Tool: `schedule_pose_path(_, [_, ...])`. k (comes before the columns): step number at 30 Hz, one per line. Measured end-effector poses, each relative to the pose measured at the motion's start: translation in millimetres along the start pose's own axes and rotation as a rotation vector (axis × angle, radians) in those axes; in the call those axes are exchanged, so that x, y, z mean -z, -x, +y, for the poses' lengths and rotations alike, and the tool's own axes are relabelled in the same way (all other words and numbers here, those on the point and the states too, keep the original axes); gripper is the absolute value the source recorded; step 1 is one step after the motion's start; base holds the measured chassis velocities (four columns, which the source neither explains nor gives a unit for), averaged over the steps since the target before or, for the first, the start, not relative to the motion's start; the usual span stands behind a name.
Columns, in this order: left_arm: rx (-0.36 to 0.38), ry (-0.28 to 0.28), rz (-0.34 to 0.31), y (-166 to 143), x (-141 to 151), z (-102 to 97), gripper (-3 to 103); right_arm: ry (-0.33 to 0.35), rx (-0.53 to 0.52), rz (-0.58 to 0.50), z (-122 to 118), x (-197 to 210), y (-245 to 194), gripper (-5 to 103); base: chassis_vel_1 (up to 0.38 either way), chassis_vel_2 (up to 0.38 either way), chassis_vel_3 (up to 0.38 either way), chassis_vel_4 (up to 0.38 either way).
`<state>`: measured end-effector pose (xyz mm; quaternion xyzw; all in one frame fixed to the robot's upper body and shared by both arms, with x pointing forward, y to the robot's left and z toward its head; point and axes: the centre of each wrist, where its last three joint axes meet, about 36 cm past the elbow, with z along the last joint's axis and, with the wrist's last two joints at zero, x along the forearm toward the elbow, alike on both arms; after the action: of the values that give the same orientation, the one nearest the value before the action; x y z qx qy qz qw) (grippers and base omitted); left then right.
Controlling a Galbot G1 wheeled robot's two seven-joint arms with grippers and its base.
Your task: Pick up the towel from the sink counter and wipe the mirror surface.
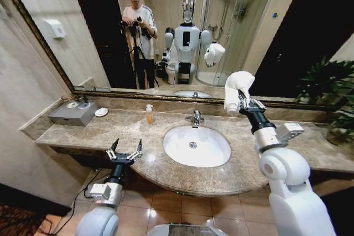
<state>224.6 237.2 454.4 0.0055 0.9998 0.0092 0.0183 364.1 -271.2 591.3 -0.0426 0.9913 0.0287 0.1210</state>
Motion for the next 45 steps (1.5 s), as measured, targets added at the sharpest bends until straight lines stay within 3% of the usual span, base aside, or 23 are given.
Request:
schedule_pose_path(23, [0.0, 0.0, 0.0, 0, 0, 0.0, 100, -0.004, -0.017, -0.005, -2, -1, 10, 11, -0.079, 0.076, 0.067, -0.068])
schedule_pose_path(33, [0.0, 0.0, 0.0, 0, 0, 0.0, 100, -0.047, -0.051, -0.067, -29, 14, 79, 11, 0.0, 0.0, 0.0, 0.0])
schedule_pose_path(40, [0.0, 0.0, 0.0, 0, 0, 0.0, 100, -0.049, -0.048, -0.156, -32, 53, 133, 11, 0.0, 0.0, 0.0, 0.0])
schedule_pose_path(45, [0.0, 0.0, 0.0, 0, 0, 0.0, 100, -0.041, -0.037, -0.146, -32, 56, 151, 11, 0.0, 0.0, 0.0, 0.0])
